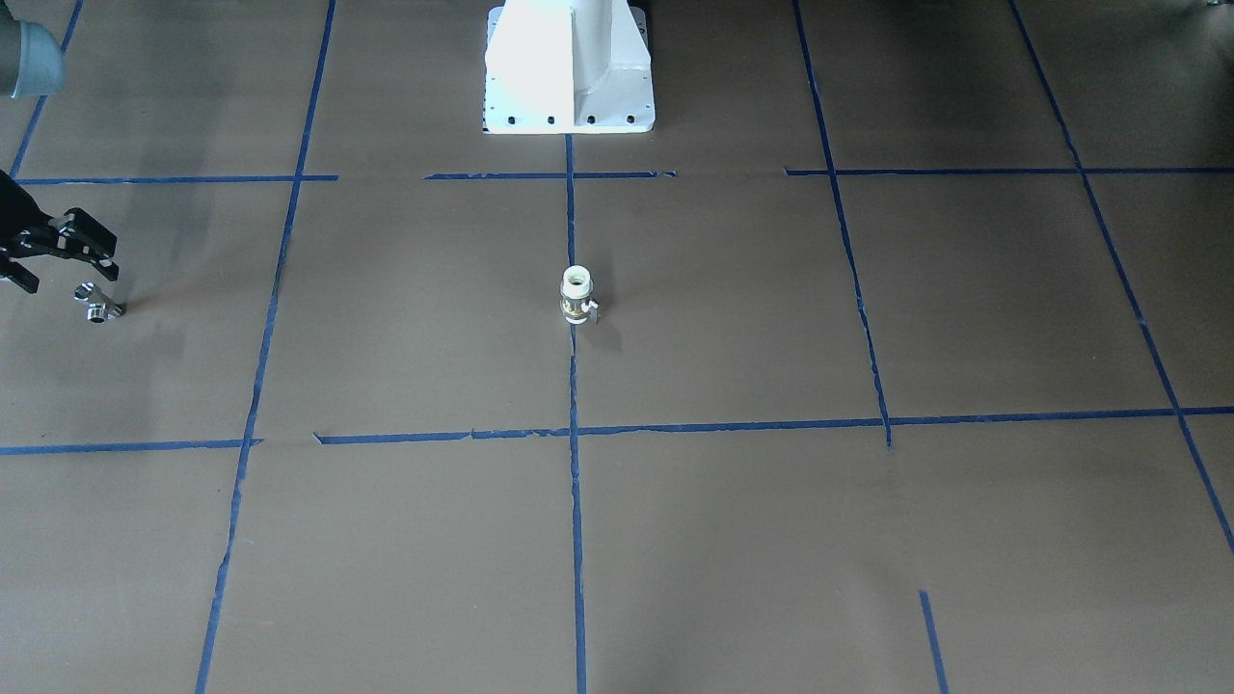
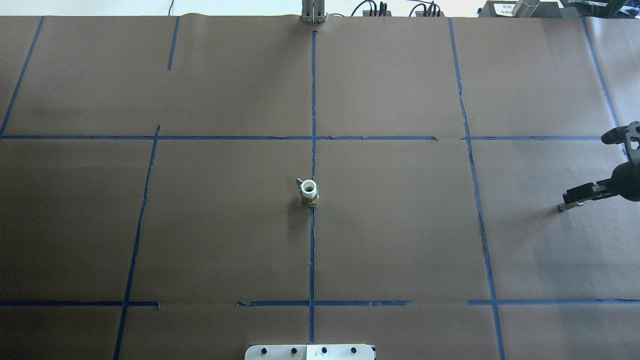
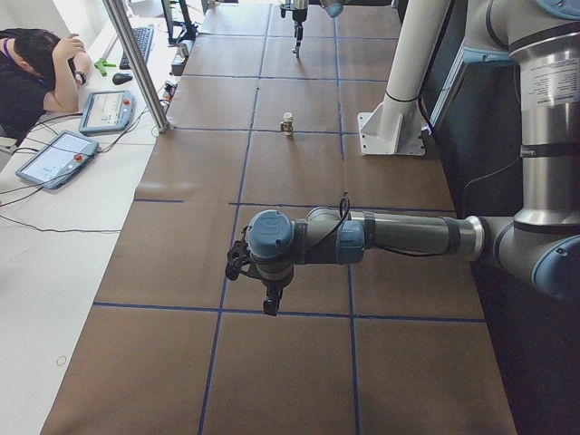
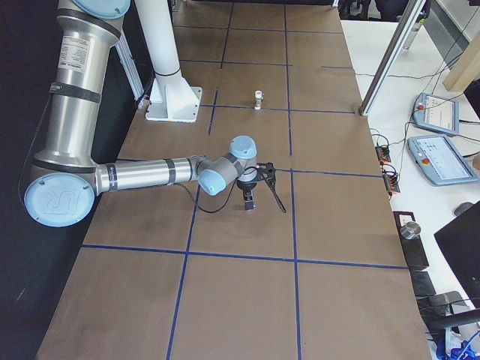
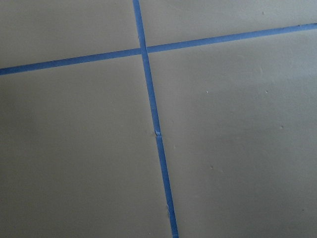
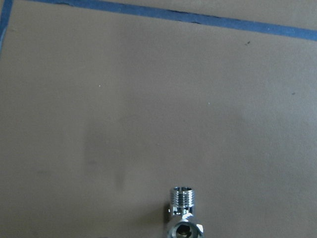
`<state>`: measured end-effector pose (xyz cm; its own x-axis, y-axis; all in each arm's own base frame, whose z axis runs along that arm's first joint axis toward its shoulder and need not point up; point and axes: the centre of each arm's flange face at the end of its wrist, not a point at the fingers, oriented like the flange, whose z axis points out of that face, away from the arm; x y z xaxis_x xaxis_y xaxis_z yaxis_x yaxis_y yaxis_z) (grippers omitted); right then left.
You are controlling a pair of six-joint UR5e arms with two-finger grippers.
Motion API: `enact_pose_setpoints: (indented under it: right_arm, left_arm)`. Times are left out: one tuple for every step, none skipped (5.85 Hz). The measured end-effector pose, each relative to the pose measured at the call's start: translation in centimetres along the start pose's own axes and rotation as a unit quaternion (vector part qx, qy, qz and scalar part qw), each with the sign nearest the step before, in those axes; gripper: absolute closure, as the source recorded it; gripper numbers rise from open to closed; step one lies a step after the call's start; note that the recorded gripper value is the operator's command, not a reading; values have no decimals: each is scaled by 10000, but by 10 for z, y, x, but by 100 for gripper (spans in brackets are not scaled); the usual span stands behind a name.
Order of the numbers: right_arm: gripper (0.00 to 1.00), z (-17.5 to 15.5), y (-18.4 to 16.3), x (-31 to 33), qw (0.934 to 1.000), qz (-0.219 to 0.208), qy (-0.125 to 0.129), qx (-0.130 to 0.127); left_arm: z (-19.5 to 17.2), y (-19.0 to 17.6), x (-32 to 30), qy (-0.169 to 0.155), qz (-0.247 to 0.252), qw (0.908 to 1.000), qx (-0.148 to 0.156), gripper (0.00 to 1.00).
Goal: Assemble PPR valve and pipe with both arms
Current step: 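Lower the right gripper onto the chrome pipe fitting and grasp it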
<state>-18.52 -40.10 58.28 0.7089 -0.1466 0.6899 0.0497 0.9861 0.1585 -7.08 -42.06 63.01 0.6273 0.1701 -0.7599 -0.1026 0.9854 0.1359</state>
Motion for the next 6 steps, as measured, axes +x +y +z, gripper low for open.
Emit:
enact_pose_setpoints:
  right_arm:
    - [8,9,3,0,10000,-41,44,-75]
    - [15,15,5,0,9999,-62,66,-132]
    - [15,19,5,-1,9998,-73,74,-153]
    - [15,21,-2,-5,9999,-96,59,-128]
    - [15,23,-11,-10,9999,-125,33,-89]
    - [15,24,-14,-11,9999,-126,32,-78]
  left_arm:
    - [0,0,0,0,-2,10000,-1,0]
    - [0,1,0,1,-4,10000,-3,0]
    - [0,1,0,1,-5,10000,-4,0]
    - [0,1,0,1,-5,10000,-4,0]
    - [0,1,0,1,-5,10000,-4,0]
    - [1,1,0,1,-8,10000,-6,0]
